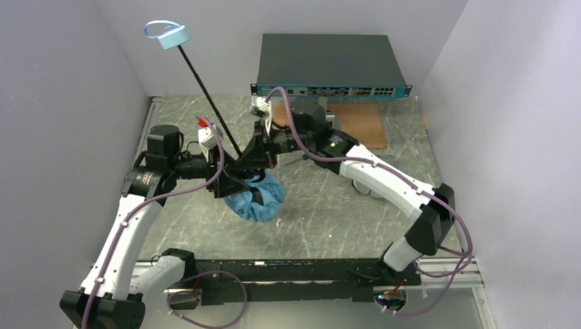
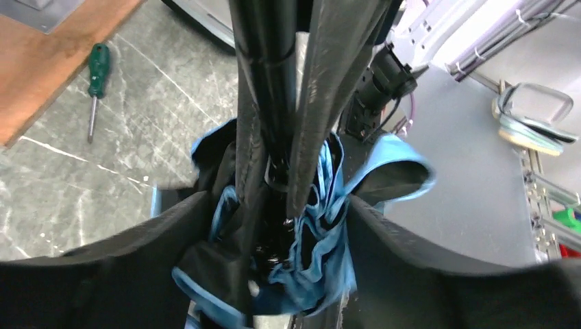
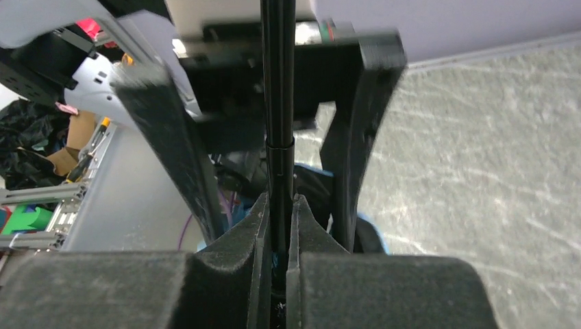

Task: Open the umbrella

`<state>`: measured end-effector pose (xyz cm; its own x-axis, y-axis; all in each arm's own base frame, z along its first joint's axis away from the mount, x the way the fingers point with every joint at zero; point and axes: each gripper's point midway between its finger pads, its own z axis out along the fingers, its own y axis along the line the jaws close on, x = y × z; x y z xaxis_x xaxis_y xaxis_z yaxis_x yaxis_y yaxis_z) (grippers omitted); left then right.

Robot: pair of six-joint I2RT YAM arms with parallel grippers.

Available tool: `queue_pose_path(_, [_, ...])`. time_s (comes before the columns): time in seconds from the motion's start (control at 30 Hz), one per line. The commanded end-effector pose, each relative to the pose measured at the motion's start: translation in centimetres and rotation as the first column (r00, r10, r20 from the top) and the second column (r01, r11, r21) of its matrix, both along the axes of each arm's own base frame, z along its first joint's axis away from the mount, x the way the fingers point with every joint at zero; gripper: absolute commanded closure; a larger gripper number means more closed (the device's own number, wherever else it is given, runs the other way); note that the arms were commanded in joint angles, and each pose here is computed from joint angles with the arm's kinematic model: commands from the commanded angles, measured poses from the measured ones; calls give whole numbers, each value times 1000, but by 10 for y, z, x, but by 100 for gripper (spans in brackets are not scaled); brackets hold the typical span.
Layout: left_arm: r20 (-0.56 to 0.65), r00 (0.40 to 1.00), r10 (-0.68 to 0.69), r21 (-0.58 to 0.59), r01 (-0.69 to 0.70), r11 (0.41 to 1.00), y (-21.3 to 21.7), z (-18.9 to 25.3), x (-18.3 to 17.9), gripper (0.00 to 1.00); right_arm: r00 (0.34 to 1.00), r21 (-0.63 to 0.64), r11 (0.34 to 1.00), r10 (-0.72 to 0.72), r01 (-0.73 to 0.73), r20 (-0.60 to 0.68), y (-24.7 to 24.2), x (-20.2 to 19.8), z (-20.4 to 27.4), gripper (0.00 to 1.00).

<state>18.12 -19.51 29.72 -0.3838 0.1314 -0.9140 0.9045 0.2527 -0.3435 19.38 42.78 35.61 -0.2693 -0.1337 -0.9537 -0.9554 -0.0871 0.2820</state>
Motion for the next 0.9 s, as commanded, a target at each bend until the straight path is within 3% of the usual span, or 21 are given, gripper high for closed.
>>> queue_pose_path(0.0, [114,991,66,19,-68,997,12,22,5,17,997,66,996,-63,59,53,-33,5,33,100])
queue_pose_path(0.17, [132,969,211,-21,-210,977,37,33,17,1,971,106,974,-212,201,108,-71,23,43,100])
queue_pose_path(0.33, [94,913,396,-57,-392,918,68,34,38,0,908,191,923,-370,335,195,-102,31,57,100])
queue_pose_path(0.43, [106,851,515,-35,-514,857,87,26,53,0,877,264,883,-442,388,191,-112,29,69,100])
queue_pose_path(0.5, [112,812,573,-24,-574,818,96,22,59,0,828,297,845,-514,444,224,-125,33,77,100])
queue_pose_path(0.57, [113,776,621,-15,-623,782,104,22,62,0,716,342,764,-639,548,281,-153,46,85,100])
queue_pose_path(0.63, [99,742,664,-6,-666,746,111,18,65,0,655,377,733,-677,566,335,-170,43,92,100])
queue_pose_path(0.73, [79,722,688,32,-692,722,117,2,68,0,705,371,771,-630,518,325,-166,29,90,100])
queue_pose_path(0.8, [56,739,671,51,-673,738,115,-8,70,0,774,392,800,-572,455,271,-141,14,90,100])
queue_pose_path(0.87, [14,762,647,57,-647,761,110,-13,72,0,811,397,845,-493,359,316,-114,-7,89,100])
